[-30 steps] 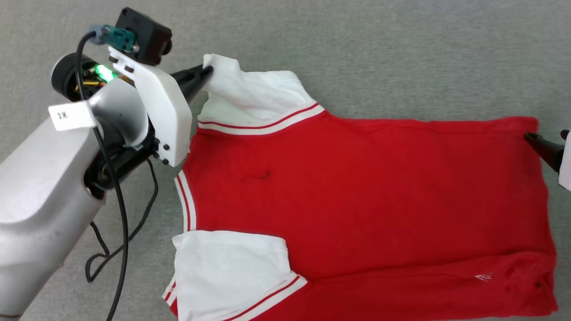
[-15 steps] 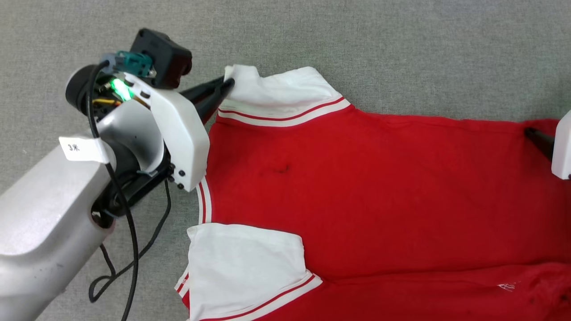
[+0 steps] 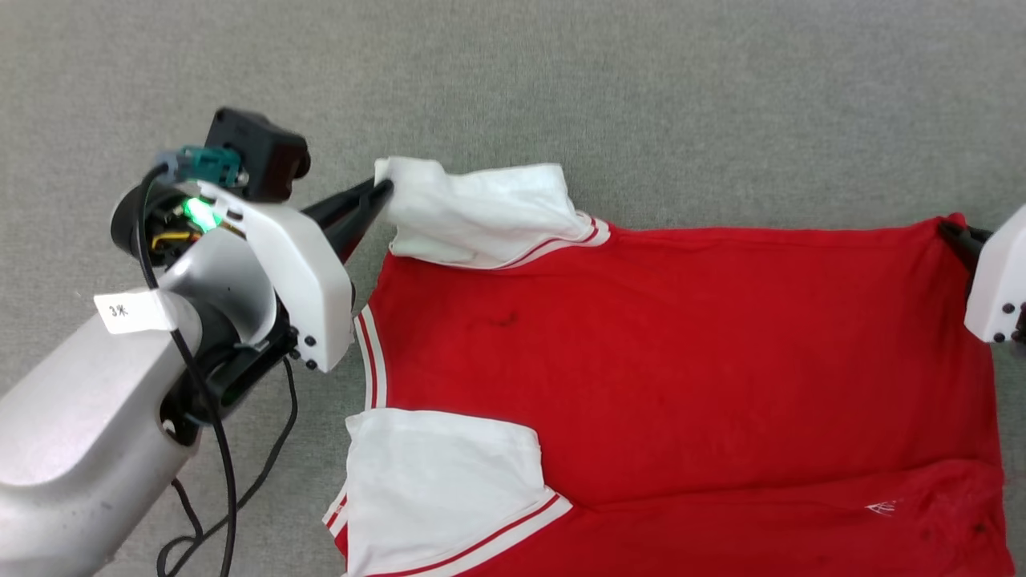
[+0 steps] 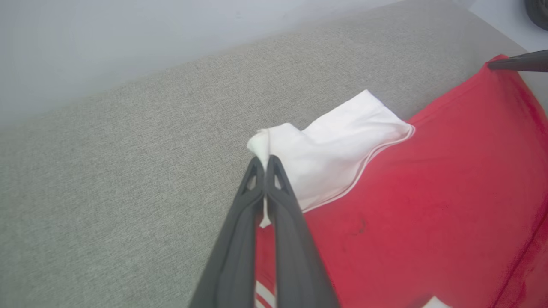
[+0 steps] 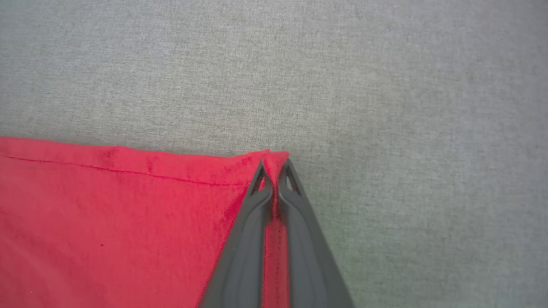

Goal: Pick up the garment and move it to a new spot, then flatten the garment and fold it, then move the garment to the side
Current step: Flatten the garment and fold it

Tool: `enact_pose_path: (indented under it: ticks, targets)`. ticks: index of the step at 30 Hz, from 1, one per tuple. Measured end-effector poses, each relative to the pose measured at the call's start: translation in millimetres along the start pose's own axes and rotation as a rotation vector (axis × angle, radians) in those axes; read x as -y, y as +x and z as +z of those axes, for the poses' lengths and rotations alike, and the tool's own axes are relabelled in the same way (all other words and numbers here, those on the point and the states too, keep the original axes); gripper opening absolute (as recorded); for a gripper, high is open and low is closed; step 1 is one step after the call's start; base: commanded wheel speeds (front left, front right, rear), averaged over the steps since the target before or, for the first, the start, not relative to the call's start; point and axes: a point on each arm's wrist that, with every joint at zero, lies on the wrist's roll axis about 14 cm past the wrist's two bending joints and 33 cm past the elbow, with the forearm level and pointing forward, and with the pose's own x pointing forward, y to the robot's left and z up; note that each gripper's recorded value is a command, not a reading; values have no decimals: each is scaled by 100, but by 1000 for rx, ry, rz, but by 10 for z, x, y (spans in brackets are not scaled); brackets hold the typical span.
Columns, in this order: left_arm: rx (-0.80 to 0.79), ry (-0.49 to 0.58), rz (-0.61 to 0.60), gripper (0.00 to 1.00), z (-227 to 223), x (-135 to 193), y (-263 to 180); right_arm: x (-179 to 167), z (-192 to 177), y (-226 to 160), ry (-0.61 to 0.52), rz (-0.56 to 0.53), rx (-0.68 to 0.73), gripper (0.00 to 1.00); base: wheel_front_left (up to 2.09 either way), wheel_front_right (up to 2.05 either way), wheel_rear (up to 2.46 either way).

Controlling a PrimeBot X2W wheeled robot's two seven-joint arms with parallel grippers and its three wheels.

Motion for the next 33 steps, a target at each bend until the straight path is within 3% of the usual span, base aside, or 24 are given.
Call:
enact_pose_path:
  ticks: [16, 27, 33]
  targets:
    - [30, -62, 37, 0, -188, 265, -627, -61, -62, -631, 104, 77, 213, 0, 0, 0, 0]
    - [-60, -145, 58, 0, -762, 504, -1005, -193, -506, -892, 159, 143, 168, 0, 0, 0, 0]
    - [-142, -175, 63, 0, -1112, 578, -1087, -166, -832, -991, 115, 142, 74, 0, 0, 0, 0]
